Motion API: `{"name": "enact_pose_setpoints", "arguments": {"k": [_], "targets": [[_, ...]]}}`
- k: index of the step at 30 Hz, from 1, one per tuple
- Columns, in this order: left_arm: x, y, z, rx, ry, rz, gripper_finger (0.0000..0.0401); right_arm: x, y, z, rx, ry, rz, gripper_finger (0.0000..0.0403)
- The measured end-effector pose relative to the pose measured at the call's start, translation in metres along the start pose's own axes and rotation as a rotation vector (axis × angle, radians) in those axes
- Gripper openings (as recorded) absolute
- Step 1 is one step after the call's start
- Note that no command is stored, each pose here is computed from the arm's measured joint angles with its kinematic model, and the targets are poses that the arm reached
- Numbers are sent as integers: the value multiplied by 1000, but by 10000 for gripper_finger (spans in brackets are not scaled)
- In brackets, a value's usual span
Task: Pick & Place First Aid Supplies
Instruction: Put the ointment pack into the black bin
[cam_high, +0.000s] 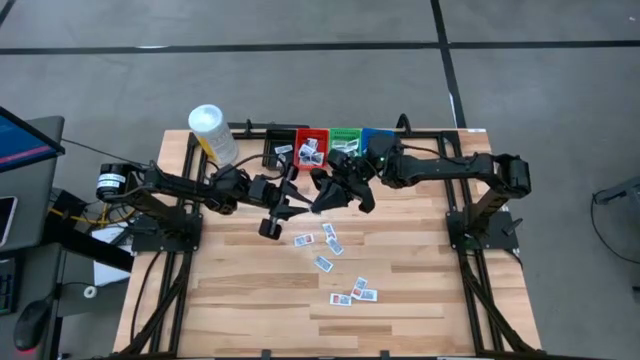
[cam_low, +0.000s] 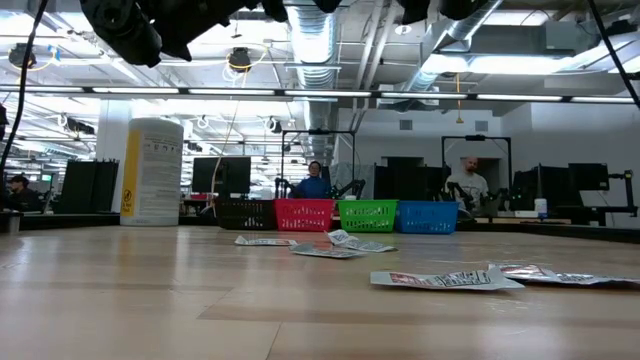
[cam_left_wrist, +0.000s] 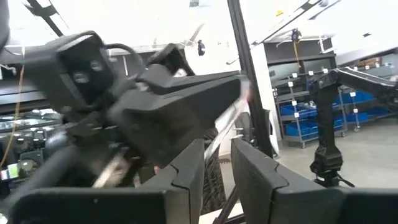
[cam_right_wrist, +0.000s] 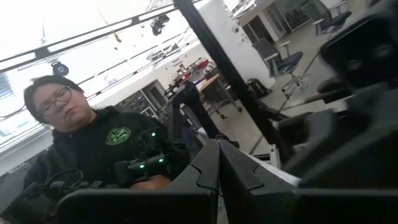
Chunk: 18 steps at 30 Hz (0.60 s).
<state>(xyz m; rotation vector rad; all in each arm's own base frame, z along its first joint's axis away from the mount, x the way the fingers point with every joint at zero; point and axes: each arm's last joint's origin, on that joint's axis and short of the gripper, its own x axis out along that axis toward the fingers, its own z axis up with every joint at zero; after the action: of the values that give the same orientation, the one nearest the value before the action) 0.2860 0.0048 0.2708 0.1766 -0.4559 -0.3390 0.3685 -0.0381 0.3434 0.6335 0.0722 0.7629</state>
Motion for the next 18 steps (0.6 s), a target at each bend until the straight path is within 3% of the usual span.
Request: {"name": "enact_pose_setpoints", "arguments": {"k": [10, 18], "targets": [[0, 1, 0, 4, -5, 3, 81, -8, -13, -1, 15, 0, -108, 0], [-2, 4, 0, 6, 4, 6, 81, -9, -13, -1, -20, 3, -115, 0]]}}
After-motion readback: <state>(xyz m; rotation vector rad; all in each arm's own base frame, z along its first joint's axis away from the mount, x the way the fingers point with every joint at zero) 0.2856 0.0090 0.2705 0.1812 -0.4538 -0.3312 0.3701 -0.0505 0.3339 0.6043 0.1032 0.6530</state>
